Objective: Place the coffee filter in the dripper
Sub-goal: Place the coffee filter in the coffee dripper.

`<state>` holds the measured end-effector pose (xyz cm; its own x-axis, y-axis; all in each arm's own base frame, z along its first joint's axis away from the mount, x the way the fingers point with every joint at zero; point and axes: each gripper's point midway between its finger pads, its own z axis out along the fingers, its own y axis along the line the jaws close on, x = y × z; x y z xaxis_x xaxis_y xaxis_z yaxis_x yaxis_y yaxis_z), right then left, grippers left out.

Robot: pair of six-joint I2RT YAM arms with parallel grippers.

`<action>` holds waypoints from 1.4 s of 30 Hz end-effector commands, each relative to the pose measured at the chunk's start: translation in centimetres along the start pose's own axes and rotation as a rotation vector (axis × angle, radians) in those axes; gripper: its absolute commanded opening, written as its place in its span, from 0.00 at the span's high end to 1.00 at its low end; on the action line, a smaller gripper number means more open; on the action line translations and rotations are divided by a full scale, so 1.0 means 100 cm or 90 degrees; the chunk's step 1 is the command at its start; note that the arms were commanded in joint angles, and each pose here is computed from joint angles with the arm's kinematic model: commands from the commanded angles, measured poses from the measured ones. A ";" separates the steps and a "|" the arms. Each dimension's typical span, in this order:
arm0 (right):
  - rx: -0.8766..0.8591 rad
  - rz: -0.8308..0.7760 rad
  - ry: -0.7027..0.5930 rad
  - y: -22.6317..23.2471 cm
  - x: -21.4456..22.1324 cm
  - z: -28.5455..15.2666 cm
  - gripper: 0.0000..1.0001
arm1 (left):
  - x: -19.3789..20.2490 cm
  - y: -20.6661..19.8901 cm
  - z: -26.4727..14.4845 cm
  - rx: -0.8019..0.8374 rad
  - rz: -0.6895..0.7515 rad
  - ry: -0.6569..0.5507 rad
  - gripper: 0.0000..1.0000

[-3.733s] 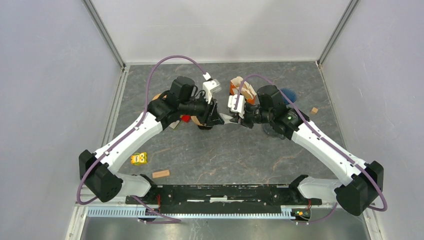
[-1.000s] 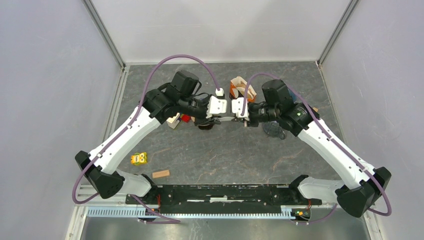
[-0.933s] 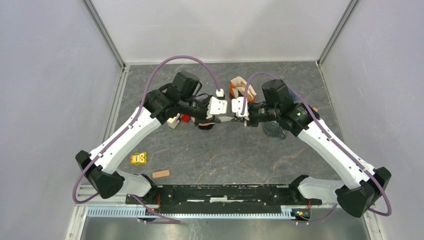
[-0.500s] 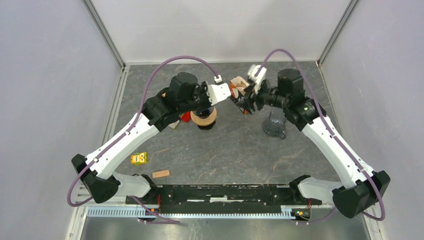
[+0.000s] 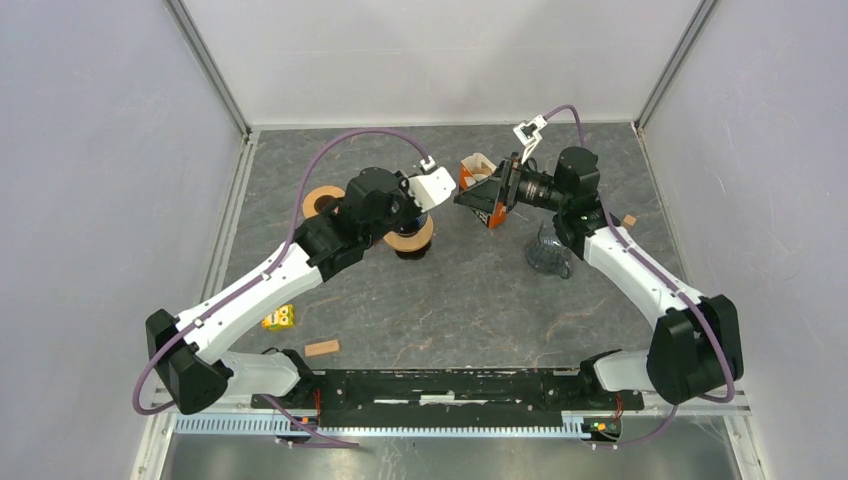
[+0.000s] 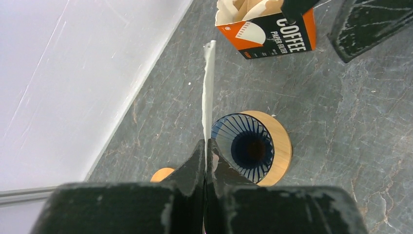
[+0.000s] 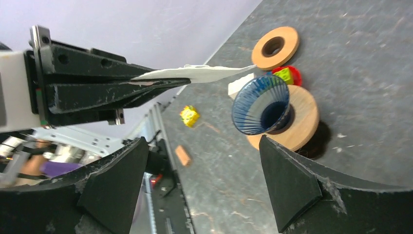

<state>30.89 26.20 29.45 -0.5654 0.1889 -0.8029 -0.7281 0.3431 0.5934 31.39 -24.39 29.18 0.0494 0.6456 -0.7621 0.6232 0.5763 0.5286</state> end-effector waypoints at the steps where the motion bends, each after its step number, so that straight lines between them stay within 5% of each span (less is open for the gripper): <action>1: -0.096 0.075 -0.050 0.030 -0.021 0.001 0.09 | -0.015 0.009 -0.001 -0.045 -0.020 -0.040 0.98; 25: -0.125 0.174 -0.044 0.016 -0.009 0.020 0.21 | -0.023 -0.022 0.017 -0.081 0.140 -0.027 0.98; 42: -0.081 0.191 -0.013 -0.004 0.008 0.029 0.63 | -0.022 -0.042 0.023 -0.106 0.261 -0.019 0.98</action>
<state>31.68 28.70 29.03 -0.7664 0.3005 -0.5677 -0.5601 0.1201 0.8197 30.05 -29.31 26.42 0.2621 0.8188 -0.5108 0.4737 0.3519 0.8073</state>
